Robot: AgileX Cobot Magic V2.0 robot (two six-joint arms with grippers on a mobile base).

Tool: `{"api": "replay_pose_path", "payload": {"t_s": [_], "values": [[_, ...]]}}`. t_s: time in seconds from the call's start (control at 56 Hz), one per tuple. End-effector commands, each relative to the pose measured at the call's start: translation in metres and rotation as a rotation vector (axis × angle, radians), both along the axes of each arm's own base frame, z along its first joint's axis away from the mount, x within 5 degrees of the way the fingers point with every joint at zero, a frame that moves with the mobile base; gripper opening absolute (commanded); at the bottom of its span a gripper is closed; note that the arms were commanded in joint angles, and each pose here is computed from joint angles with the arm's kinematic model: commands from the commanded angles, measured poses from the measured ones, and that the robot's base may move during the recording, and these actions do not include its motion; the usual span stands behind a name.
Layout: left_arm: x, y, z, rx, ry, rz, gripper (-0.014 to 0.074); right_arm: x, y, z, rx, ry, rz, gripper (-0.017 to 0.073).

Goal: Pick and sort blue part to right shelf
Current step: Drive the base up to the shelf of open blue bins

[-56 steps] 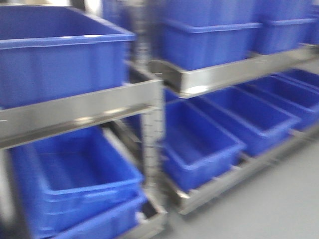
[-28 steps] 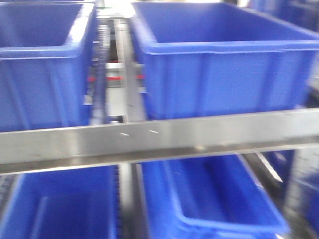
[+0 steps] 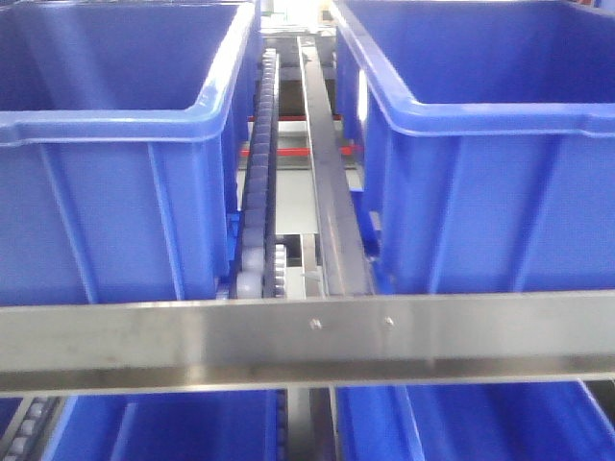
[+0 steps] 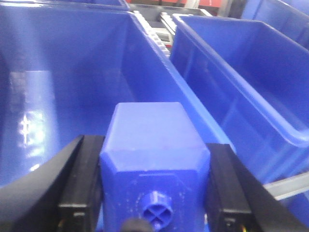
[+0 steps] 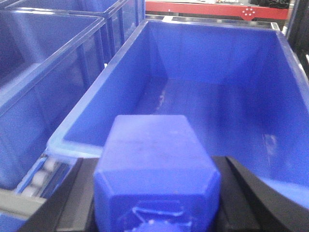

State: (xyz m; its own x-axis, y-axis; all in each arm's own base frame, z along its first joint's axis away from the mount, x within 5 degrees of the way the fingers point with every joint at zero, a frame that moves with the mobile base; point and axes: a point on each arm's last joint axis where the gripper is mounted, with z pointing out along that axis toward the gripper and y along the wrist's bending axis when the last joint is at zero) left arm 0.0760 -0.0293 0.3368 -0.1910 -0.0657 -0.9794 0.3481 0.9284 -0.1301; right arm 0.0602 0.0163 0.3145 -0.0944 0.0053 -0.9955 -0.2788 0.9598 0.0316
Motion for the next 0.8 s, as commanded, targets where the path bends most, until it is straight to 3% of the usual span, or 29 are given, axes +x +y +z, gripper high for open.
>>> {"api": "replay_pose_path", "payload": {"t_s": [0.0,0.785], "values": [[-0.0002,-0.0022,0.0175,-0.041,-0.100,-0.023,0.0283,0.0002,0.0009,0.0159,0.011,-0.106,0.009,0.0206],[-0.0002,-0.0022,0.0175,-0.041,-0.100,-0.023,0.0283,0.0002,0.0009,0.0159,0.011,-0.106,0.009,0.0206]]}}
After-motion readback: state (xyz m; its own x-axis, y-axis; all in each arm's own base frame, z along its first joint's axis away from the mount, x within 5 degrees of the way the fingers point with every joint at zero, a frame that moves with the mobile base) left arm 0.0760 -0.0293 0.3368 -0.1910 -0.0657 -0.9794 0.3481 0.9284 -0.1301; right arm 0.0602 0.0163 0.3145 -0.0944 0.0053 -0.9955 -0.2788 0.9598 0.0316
